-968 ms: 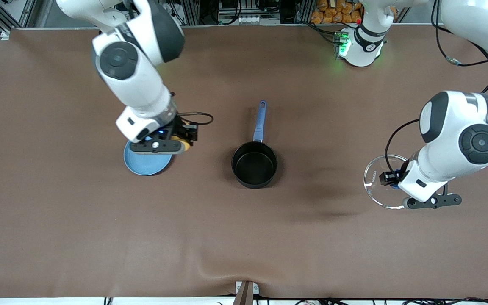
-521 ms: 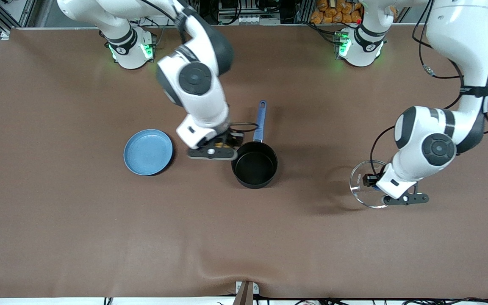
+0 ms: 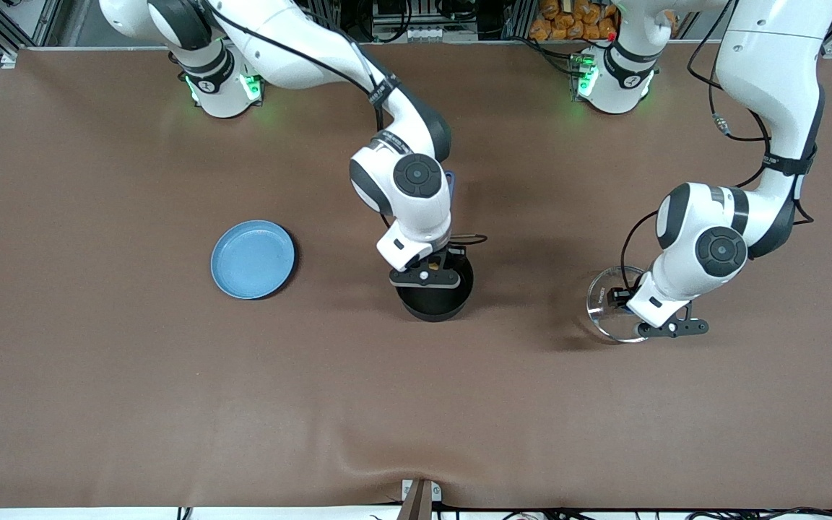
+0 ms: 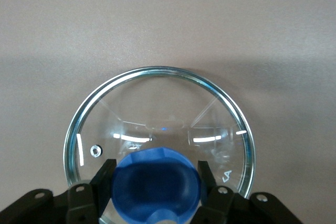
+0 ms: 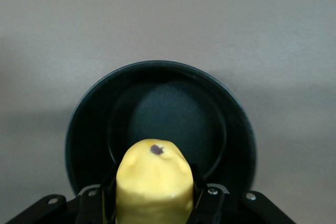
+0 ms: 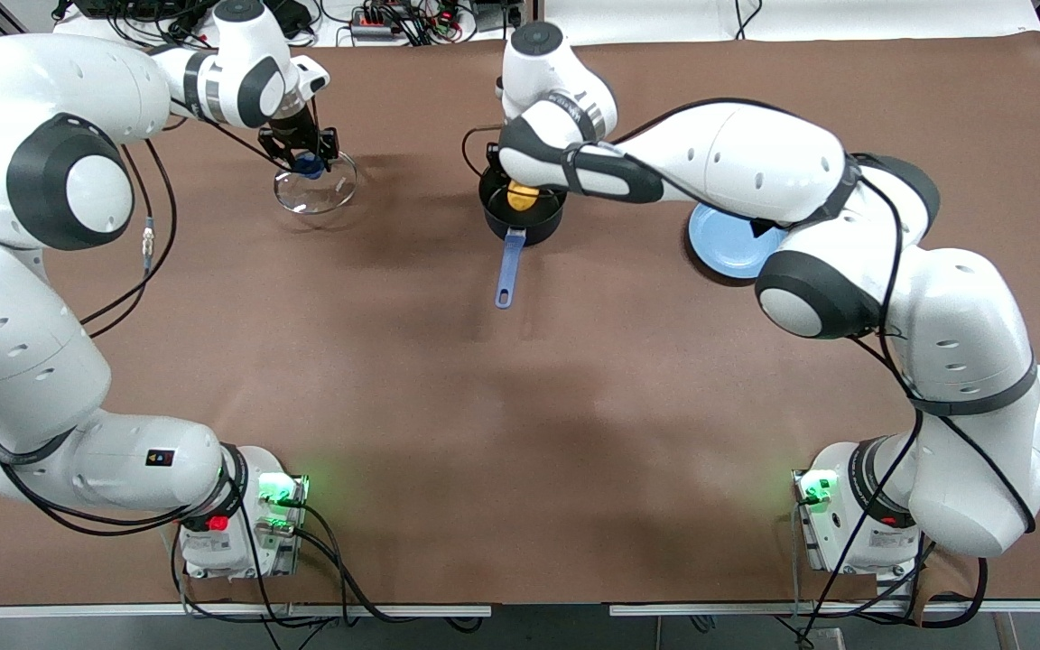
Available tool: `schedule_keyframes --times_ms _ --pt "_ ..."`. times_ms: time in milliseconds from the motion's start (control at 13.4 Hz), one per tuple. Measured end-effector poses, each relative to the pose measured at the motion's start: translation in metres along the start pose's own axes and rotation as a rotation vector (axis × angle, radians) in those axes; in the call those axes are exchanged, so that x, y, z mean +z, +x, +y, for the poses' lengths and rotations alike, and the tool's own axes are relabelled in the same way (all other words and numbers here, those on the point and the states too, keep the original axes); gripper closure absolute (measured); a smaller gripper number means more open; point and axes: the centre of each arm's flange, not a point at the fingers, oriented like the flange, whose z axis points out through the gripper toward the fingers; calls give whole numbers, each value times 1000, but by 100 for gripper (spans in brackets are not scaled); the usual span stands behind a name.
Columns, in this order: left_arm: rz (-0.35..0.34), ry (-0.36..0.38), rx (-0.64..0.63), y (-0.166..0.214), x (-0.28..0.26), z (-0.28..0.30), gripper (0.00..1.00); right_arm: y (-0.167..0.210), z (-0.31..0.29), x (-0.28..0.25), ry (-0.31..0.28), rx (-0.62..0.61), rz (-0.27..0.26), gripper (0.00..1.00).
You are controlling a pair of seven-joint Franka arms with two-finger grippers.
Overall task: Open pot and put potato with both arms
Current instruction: 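Carry the potato over the pot and lower it with the right gripper, then open the right gripper into the pot while the left gripper releases the lid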
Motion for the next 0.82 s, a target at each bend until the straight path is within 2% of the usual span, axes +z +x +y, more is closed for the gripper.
schedule_keyframes --times_ms 298,745,819 --pt "11 -12 -10 -7 25 -7 33 2 2 24 6 2 15 44" --pt "12 -14 -8 -8 28 -6 33 0 5 69 18 0 34 44" --pt "24 -18 -7 -9 30 -5 33 0 6 70 16 1 34 37"
